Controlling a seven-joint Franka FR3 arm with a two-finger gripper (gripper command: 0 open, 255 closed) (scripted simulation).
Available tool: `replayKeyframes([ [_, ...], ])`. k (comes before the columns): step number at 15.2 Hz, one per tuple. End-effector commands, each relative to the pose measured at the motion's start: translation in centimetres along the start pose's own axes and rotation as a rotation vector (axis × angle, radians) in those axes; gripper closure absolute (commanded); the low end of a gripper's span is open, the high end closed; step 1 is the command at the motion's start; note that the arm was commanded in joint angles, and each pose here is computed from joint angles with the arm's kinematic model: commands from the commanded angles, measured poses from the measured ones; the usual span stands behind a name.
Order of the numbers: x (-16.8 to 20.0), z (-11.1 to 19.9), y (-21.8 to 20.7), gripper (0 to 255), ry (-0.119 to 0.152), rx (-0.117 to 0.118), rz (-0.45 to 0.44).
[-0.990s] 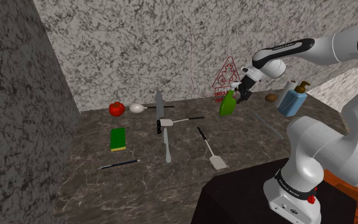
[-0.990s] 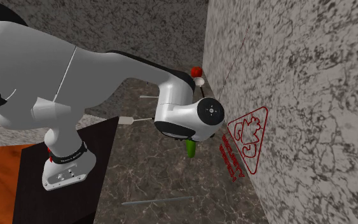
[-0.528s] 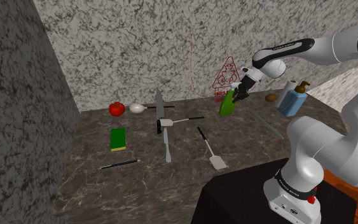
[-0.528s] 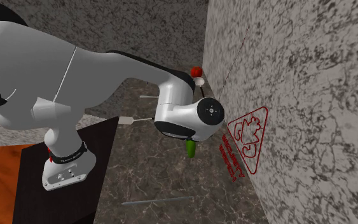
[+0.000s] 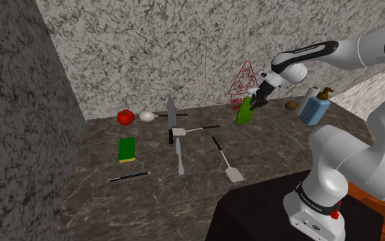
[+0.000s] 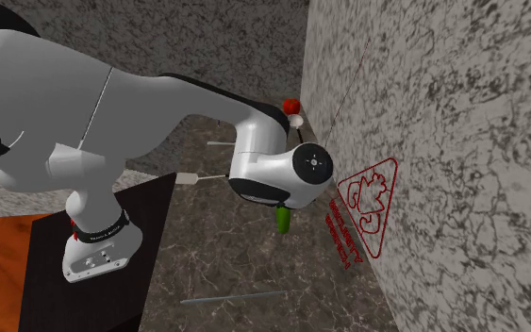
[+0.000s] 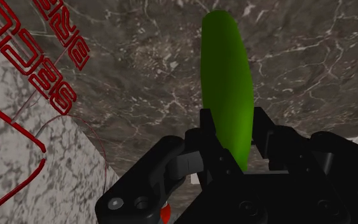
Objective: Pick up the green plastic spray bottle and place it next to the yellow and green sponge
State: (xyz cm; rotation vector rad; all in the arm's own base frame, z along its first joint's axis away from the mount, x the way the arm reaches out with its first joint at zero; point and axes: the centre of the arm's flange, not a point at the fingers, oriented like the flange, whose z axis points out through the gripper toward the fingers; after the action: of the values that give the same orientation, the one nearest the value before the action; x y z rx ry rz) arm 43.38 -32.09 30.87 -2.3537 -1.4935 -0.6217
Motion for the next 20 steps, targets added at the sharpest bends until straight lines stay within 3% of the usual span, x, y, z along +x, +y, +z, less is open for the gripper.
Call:
replayKeyframes([
  [1, 0.3, -0.7, 0.0, 255, 0.0, 0.001, 0.0],
  [20, 5.3, -9.4, -0.1, 255, 0.0, 0.001, 0.0],
])
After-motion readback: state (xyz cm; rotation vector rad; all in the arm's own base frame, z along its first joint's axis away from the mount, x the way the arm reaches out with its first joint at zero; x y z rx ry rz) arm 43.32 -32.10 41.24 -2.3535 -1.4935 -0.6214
